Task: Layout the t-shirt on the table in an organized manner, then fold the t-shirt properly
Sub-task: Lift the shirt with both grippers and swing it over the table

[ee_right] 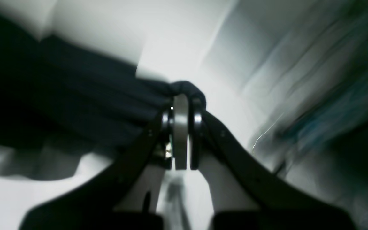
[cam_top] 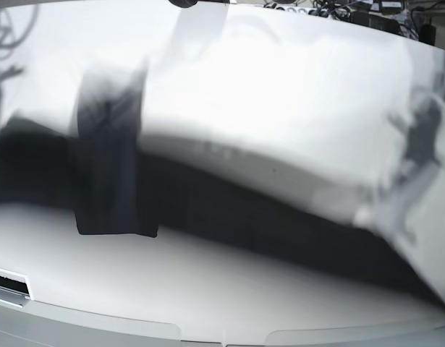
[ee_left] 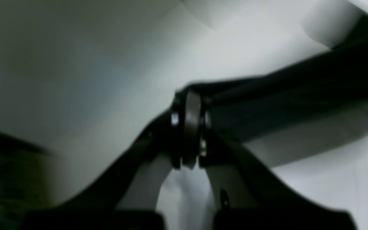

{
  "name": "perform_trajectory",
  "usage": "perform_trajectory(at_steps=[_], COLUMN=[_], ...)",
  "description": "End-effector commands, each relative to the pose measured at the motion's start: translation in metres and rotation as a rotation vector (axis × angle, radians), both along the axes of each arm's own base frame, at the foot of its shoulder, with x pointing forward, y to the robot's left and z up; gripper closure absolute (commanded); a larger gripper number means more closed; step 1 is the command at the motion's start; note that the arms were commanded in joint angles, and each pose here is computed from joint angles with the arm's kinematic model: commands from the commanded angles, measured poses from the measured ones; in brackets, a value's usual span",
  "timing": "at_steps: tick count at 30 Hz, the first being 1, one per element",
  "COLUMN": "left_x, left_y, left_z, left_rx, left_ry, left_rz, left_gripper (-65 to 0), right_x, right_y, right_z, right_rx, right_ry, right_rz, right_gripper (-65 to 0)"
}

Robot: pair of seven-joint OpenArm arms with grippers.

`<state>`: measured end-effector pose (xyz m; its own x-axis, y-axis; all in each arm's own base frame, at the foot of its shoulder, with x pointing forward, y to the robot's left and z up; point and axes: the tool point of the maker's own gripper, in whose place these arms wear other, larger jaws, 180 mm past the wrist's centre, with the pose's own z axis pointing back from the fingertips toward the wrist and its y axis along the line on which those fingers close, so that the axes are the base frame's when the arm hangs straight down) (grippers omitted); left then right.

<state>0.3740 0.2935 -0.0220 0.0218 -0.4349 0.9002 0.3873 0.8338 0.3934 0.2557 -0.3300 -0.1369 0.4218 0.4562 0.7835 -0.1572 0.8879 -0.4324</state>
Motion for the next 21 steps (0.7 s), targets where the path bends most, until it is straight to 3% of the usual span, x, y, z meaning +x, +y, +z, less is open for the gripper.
perform_trajectory(at_steps=[1,4,8,11,14,17,21], left_x=[-0.005,-0.011,-0.032,-0.062,-0.088,-0.091,-0.091], left_y=[0.009,0.003,-0.017,-0.020,-0.017,-0.019,-0.021], left_z=[0.011,-0.013,-0.102,-0.178,-0.228,-0.241,-0.242], left_rx=[0.051,0.029,-0.064,-0.160,-0.223,-0.279,-0.286], left_ry=[0.014,0.103,0.341,0.555,0.695,0.714,0.713], left_rz=[0.017,-0.053,-0.178,-0.167,-0.128,-0.117,-0.118], left_gripper=[0.0,0.0,0.0,0.0,0.0,0.0,0.0], right_x=[-0.014,-0.032,-0.056,-0.085,-0.102,-0.103,-0.106], right_y=[-0.013,-0.007,0.015,0.030,0.032,0.029,0.026], right_z=[-0.015,-0.034,-0.075,-0.107,-0.127,-0.133,-0.136], right_rx=[-0.017,0.042,0.155,0.245,0.298,0.325,0.335], right_ry=[0.086,0.160,0.277,0.381,0.428,0.436,0.449], right_rz=[-0.054,-0.026,0.025,0.041,0.003,-0.013,-0.025], right_gripper=[0.0,0.0,0.0,0.0,0.0,0.0,0.0])
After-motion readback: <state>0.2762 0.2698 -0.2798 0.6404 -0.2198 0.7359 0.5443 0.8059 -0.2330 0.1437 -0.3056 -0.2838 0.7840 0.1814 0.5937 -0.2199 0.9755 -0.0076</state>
